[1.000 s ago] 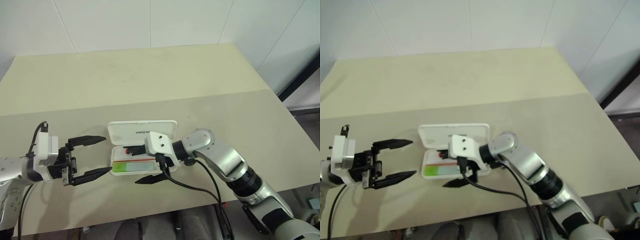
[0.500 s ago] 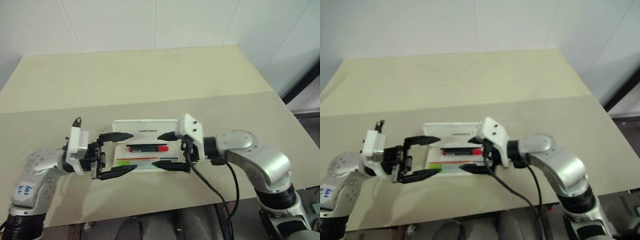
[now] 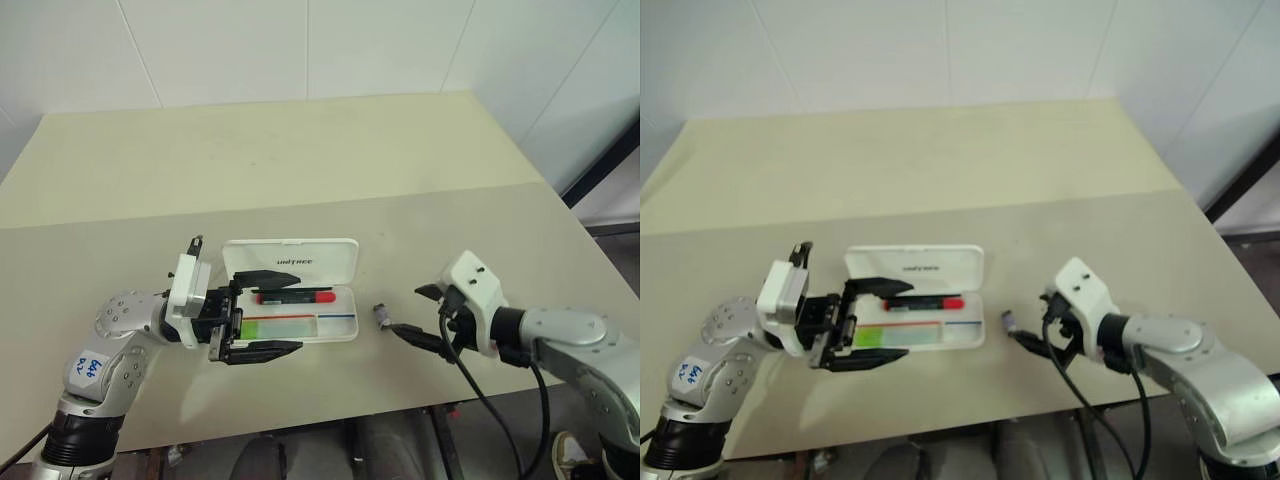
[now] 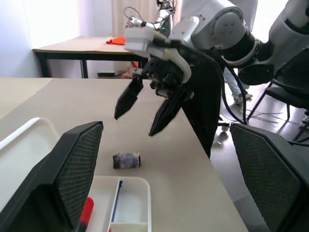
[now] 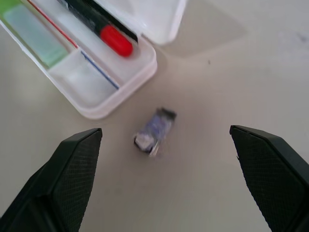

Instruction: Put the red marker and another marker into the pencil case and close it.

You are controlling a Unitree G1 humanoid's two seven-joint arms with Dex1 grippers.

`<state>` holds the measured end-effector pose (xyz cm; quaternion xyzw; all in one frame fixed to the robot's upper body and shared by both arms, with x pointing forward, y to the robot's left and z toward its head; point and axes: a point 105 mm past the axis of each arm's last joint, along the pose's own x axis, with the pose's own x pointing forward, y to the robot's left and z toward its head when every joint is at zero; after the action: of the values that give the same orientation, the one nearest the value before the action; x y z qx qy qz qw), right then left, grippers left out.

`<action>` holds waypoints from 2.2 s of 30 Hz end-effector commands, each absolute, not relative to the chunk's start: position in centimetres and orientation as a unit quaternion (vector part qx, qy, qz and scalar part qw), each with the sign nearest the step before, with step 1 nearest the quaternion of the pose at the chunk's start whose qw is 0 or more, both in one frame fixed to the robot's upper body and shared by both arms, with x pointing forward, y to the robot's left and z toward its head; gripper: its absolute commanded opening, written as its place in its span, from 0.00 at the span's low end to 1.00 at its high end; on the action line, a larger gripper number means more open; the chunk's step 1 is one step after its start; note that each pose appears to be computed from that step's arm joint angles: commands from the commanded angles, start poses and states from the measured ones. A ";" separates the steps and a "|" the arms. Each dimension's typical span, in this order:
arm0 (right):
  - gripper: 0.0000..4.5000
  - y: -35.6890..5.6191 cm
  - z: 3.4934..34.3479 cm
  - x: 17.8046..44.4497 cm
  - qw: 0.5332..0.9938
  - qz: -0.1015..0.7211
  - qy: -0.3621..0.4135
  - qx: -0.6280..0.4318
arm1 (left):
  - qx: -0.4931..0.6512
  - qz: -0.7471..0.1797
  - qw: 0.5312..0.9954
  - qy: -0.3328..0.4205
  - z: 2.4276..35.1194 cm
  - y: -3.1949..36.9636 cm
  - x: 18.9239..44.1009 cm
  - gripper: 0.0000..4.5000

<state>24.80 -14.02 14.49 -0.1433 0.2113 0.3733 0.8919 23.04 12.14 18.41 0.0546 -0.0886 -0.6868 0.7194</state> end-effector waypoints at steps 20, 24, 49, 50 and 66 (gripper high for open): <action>1.00 -11.4 12.3 27.3 0.939 0.241 0.228 -0.093 | 0.163 -0.601 0.783 -0.004 18.3 20.5 21.6 1.00; 1.00 -12.6 11.6 27.5 0.938 0.217 0.248 -0.106 | 0.171 -0.594 0.786 0.011 17.9 21.0 21.2 1.00; 1.00 -12.1 10.2 26.9 0.925 0.224 0.288 -0.102 | 0.152 -0.564 0.812 -0.004 18.1 22.9 21.3 1.00; 1.00 -12.0 10.2 26.8 0.925 0.227 0.289 -0.097 | 0.153 -0.564 0.811 -0.005 18.1 22.9 21.4 1.00; 0.08 -11.1 9.8 26.0 0.916 0.254 0.296 -0.097 | 0.155 -0.566 0.810 -0.013 18.5 22.7 21.8 1.00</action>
<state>26.66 -11.59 10.49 -0.0937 0.2784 0.2318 0.9273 21.72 22.90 17.80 0.1468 0.0036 -0.5645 0.8122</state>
